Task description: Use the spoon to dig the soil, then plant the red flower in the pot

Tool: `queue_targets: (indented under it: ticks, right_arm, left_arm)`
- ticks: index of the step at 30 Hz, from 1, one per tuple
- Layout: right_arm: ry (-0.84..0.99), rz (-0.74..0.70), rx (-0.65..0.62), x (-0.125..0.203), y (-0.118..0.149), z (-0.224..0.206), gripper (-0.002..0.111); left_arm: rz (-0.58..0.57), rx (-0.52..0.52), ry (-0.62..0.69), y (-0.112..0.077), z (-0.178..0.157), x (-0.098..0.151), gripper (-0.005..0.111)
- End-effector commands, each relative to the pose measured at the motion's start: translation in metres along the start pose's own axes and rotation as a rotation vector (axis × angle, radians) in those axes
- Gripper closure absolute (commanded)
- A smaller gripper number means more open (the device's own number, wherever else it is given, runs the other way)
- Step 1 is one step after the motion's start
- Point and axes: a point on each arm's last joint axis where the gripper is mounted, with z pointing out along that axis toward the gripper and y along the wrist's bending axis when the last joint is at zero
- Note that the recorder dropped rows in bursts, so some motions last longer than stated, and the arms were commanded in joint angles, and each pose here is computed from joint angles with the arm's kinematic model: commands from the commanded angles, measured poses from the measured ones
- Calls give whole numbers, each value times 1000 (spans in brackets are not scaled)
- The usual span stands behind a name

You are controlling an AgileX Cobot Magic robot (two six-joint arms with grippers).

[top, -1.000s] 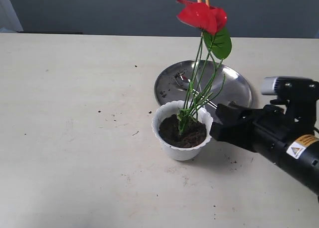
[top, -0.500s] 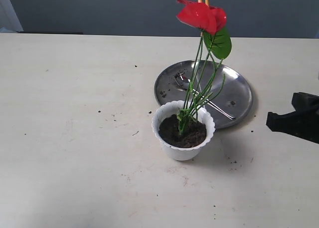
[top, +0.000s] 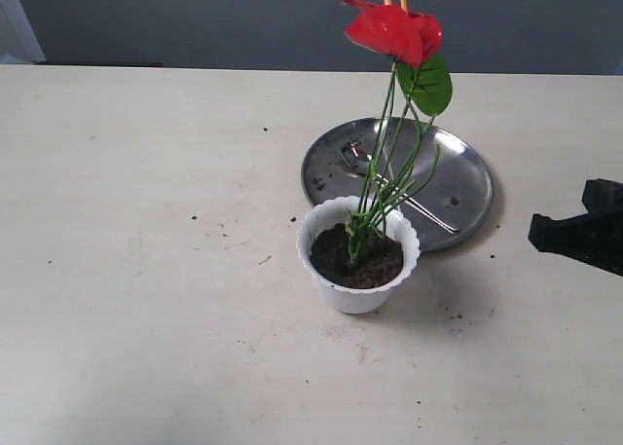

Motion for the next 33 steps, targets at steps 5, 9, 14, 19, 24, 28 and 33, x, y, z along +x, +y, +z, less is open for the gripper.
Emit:
queue_targets:
  ticks: [5,9,14,19,24,28,33]
  right_arm:
    - [-93,62,56,-12,-15,-13,109]
    - [-152,146,106,-19,-31,-22,109]
    - [-212,325,137,-18,-60,-39,109]
    - [-429,212,-18,-3,-60,-70,109]
    - [-558,77,-205,5,-39,-87,109]
    - [-562,38,-267,6,-32,-89,109]
    - [-579,82,-270,4,-33,-90,109]
  left_arm:
    - [-2,2,-4,0,0,0,106]
    - [-2,2,-4,0,0,0,106]
    - [-2,2,-4,0,0,0,106]
    - [-2,2,-4,0,0,0,106]
    - [-2,2,-4,0,0,0,106]
    - [-2,2,-4,0,0,0,106]
    - [-2,2,-4,0,0,0,106]
